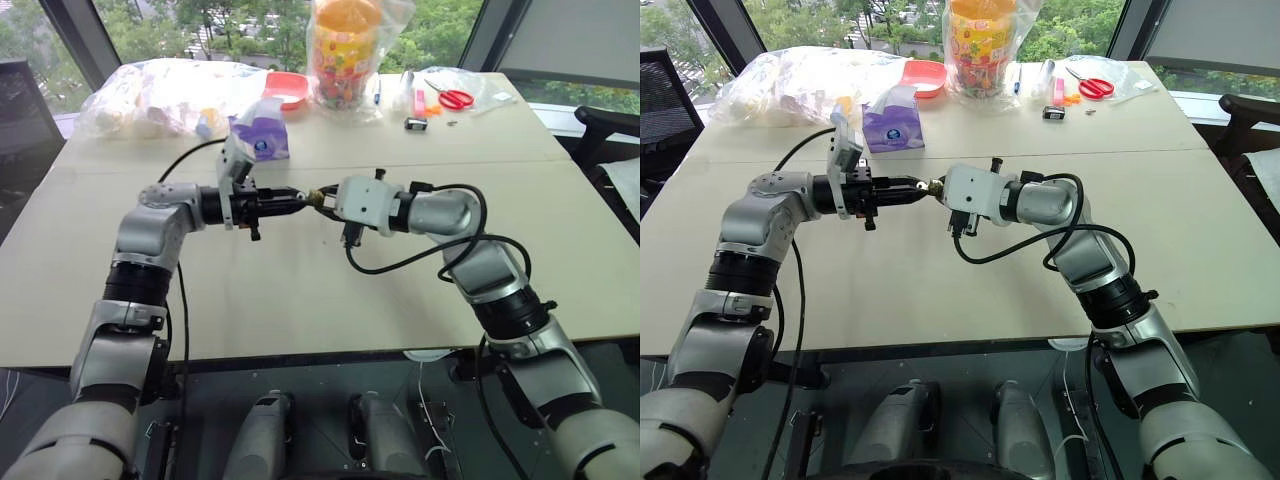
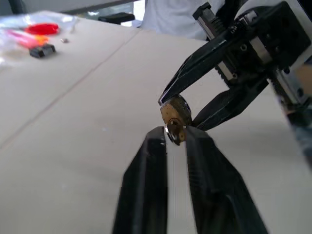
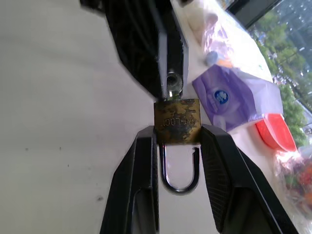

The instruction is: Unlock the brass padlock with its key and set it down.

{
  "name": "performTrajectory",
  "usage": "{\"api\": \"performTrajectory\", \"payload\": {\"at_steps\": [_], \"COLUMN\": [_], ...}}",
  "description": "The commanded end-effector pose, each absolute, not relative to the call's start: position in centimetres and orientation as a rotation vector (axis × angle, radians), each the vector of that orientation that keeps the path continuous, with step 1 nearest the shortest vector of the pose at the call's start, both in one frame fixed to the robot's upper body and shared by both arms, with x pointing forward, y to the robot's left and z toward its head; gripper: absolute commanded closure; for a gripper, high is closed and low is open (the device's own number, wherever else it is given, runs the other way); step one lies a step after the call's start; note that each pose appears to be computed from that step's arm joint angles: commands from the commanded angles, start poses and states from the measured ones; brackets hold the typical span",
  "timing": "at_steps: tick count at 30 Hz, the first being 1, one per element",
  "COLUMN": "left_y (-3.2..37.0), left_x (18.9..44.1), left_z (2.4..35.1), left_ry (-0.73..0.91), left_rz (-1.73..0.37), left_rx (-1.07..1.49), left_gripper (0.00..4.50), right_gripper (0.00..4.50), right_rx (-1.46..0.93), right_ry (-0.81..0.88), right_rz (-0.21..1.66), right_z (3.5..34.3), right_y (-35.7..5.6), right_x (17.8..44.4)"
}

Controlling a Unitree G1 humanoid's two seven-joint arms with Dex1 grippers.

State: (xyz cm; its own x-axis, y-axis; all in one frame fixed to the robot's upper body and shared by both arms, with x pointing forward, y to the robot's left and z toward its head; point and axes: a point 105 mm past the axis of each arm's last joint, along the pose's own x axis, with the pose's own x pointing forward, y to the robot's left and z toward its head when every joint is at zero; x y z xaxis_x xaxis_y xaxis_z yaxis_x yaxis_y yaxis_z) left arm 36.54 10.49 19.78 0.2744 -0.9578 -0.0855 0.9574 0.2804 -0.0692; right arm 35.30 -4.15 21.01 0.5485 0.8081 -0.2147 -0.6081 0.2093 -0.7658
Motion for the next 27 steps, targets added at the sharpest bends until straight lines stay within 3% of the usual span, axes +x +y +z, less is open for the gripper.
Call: {"api": "performTrajectory", "payload": {"at_steps": [1, 17, 20, 24, 27], "left_y": [11.1, 10.0, 9.7, 9.4, 9.4], "left_x": [36.1, 36.8, 37.1, 37.1, 37.1], "left_z": [21.9, 21.8, 21.5, 21.4, 21.2], "left_ry": [0.146, 0.14, 0.136, 0.14, 0.143], "left_rz": [-1.311, -1.323, -1.321, -1.331, -1.332], "left_rx": [-0.114, -0.165, -0.155, -0.153, -0.142], "left_gripper": [1.95, 1.95, 2.81, 4.48, 4.48], "right_gripper": [3.82, 3.82, 3.82, 3.82, 3.82], "right_rx": [-0.96, -0.973, -0.974, -0.976, -0.976], "right_ry": [-0.36, -0.376, -0.379, -0.382, -0.383], "right_rz": [0.992, 1.001, 1.001, 1.002, 1.002], "right_z": [23.1, 23.1, 23.1, 23.1, 23.1], "right_y": [-3.4, -3.1, -3.1, -3.0, -3.0], "right_x": [34.6, 34.4, 34.4, 34.2, 34.0]}}
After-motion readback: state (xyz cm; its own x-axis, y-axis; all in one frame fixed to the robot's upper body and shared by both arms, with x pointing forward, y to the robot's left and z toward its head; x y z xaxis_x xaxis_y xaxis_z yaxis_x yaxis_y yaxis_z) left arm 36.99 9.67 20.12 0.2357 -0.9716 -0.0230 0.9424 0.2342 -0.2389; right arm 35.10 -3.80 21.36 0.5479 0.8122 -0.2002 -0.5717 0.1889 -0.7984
